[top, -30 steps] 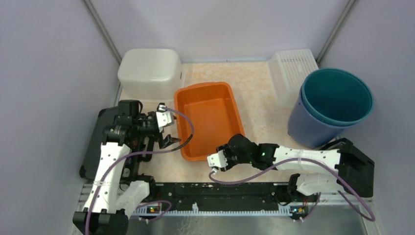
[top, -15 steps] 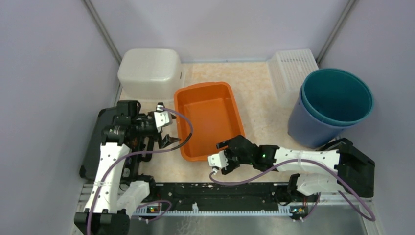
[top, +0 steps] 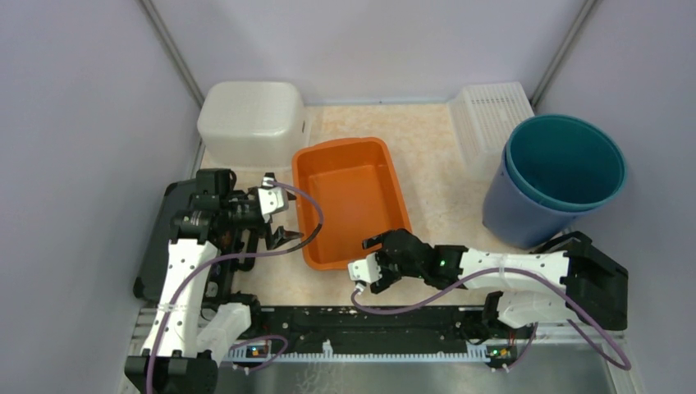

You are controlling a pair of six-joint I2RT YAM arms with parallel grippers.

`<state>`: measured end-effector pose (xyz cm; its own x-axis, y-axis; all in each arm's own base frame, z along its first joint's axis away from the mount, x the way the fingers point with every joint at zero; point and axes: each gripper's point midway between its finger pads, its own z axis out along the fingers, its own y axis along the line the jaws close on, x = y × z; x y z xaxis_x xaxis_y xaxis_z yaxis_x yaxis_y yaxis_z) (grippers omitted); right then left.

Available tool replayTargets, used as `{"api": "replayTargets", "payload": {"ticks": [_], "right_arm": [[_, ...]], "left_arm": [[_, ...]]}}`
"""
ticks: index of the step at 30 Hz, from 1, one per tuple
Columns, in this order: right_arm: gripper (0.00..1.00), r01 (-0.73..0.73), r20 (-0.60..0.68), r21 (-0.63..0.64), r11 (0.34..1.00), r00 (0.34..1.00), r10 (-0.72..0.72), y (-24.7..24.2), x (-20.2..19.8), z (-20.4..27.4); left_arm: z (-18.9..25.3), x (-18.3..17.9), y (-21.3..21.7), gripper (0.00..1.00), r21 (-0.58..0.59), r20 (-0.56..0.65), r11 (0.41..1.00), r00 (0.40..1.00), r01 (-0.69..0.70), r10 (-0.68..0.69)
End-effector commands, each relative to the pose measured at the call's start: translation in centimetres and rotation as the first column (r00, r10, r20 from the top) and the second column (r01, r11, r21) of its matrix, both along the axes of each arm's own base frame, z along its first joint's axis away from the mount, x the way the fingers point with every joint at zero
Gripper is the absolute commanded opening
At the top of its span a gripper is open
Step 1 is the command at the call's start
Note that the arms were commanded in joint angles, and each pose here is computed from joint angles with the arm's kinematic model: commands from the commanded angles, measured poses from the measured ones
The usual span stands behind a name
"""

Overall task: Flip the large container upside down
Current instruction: Turn the container upside down at the center of the board.

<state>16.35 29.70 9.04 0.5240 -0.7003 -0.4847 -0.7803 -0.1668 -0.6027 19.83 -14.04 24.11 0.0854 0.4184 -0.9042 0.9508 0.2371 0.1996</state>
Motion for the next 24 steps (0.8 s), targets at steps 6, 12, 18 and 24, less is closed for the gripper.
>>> {"api": "replayTargets", "payload": {"ticks": [6,12,18,24], "right_arm": [[0.76,-0.014,0.041,0.025,1.000,0.999,0.013,0.66,-0.06,0.81],[0.73,-0.021,0.041,0.033,0.999,0.999,0.020,0.68,-0.20,1.05],[0.68,-0.031,0.032,0.037,0.999,0.999,0.030,0.72,-0.47,1.13],[0.63,-0.040,0.023,0.039,0.998,0.999,0.040,0.75,-0.72,1.27]], "left_arm": [[0.55,-0.41,-0.37,0.99,-0.027,0.014,0.999,0.999,0.031,-0.031],[0.57,-0.47,-0.38,0.99,-0.029,0.015,0.999,0.999,0.033,-0.033],[0.58,-0.41,-0.33,0.99,-0.029,0.014,0.999,0.999,0.032,-0.031],[0.64,-0.46,-0.34,0.99,-0.031,0.015,0.999,0.999,0.034,-0.033]]}}
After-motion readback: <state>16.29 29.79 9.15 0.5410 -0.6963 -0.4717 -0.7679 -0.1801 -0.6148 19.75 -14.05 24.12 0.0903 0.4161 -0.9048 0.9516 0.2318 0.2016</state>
